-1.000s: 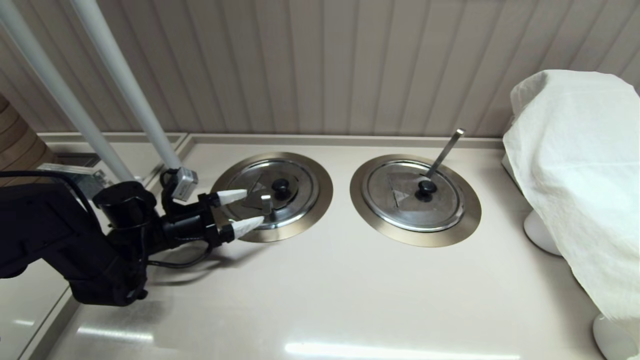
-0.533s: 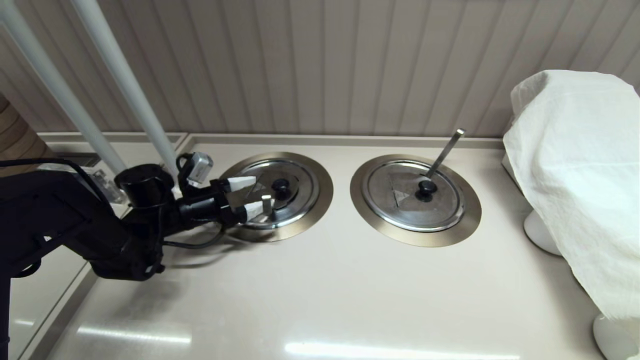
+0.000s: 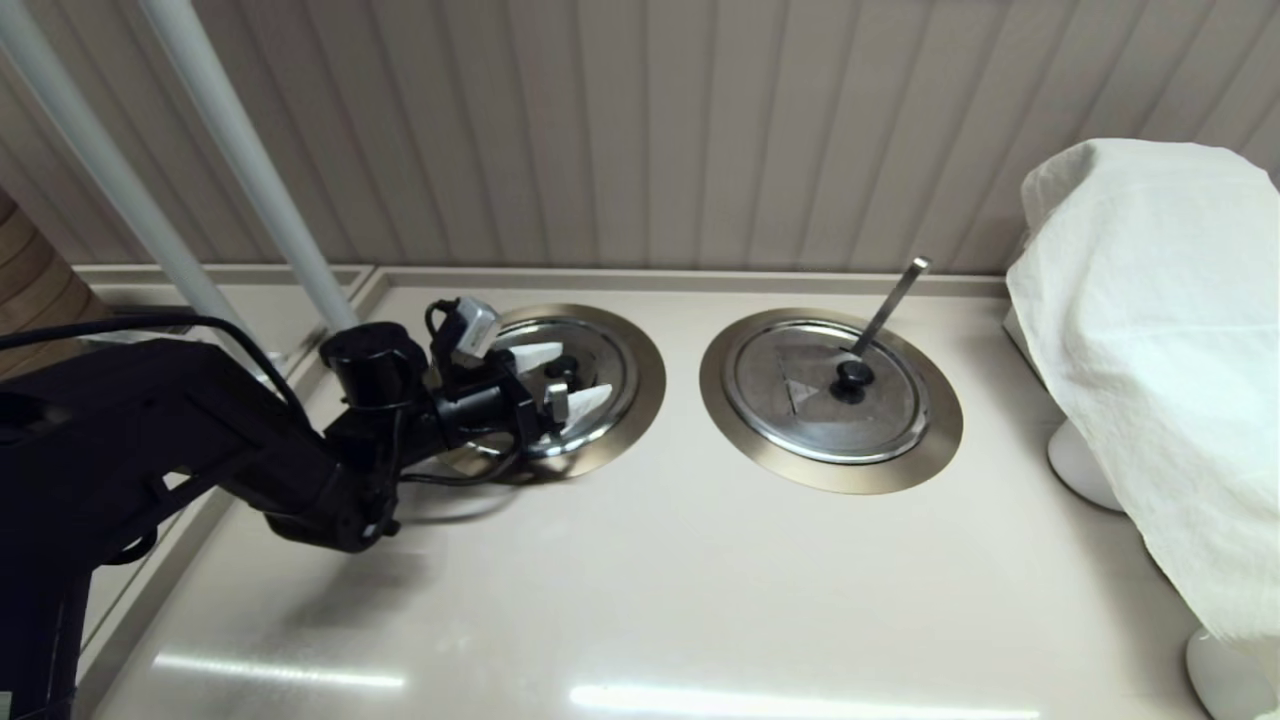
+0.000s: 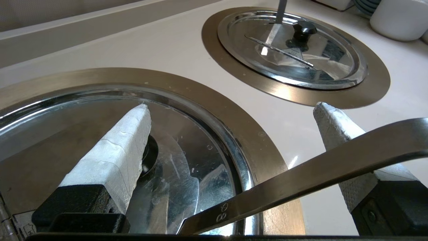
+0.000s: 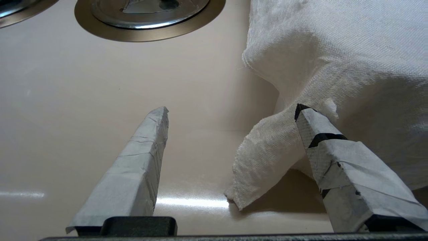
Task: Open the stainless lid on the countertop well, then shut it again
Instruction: Put the spoon in the groove
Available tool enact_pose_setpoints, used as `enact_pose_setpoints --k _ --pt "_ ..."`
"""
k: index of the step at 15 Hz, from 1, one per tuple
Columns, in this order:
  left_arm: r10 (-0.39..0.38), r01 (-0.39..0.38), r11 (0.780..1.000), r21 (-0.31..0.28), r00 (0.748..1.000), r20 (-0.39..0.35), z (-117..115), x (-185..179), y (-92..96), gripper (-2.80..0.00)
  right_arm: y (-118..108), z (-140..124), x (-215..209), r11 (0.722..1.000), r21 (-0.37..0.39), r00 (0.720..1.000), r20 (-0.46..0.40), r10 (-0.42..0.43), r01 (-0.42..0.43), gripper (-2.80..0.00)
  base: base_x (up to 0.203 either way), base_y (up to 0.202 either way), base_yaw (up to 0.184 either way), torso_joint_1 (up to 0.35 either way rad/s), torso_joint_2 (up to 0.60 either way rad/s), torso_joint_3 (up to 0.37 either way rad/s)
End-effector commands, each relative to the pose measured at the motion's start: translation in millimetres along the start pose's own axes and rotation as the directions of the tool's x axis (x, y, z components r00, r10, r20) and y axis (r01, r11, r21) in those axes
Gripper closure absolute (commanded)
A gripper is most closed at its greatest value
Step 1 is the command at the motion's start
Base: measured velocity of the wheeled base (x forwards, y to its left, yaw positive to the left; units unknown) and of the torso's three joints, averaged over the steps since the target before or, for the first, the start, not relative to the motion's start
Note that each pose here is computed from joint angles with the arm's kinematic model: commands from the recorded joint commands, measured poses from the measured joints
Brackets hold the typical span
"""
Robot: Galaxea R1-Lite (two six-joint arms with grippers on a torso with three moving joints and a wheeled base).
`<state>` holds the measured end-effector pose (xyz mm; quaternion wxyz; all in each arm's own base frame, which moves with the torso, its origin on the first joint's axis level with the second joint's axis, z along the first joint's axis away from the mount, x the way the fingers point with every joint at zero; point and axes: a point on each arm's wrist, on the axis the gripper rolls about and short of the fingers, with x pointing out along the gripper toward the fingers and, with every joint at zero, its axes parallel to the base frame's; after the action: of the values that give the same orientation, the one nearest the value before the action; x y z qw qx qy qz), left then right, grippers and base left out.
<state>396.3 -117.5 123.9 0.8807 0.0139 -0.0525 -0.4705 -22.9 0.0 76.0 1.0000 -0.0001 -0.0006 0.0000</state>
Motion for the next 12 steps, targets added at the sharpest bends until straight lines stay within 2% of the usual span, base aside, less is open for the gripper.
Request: enact_pose_setpoints --k 1,4,9,12 --pt "-0.006 0.006 1.000 0.005 1.000 0.006 -3.1 6.4 0.6 -2.80 0.0 -0.2 0.0 1.000 0.000 1.000 -0.001 0.000 0.000 -2.80 0.000 0.000 0.000 0.000 0.00 0.000" --pt "0.028 -0.028 0.999 0.017 0.999 0.027 0.0 16.3 0.1 -2.80 0.0 -0.1 0.0 1.000 0.000 1.000 0.000 0.000 0.000 -2.80 0.000 0.000 0.000 0.000 0.00 0.000" --pt "0.007 -0.008 1.000 0.018 0.999 0.038 3.5 23.4 -11.3 -2.80 0.0 -0.1 0.0 1.000 -0.001 1.000 0.000 0.000 0.000 -2.80 0.000 0.000 0.000 0.000 0.00 0.000" --pt "0.004 -0.005 1.000 0.019 0.999 0.041 2.8 25.8 -11.9 -2.80 0.0 -0.1 0.0 1.000 0.000 1.000 0.000 0.000 0.000 -2.80 0.000 0.000 0.000 0.000 0.00 0.000"
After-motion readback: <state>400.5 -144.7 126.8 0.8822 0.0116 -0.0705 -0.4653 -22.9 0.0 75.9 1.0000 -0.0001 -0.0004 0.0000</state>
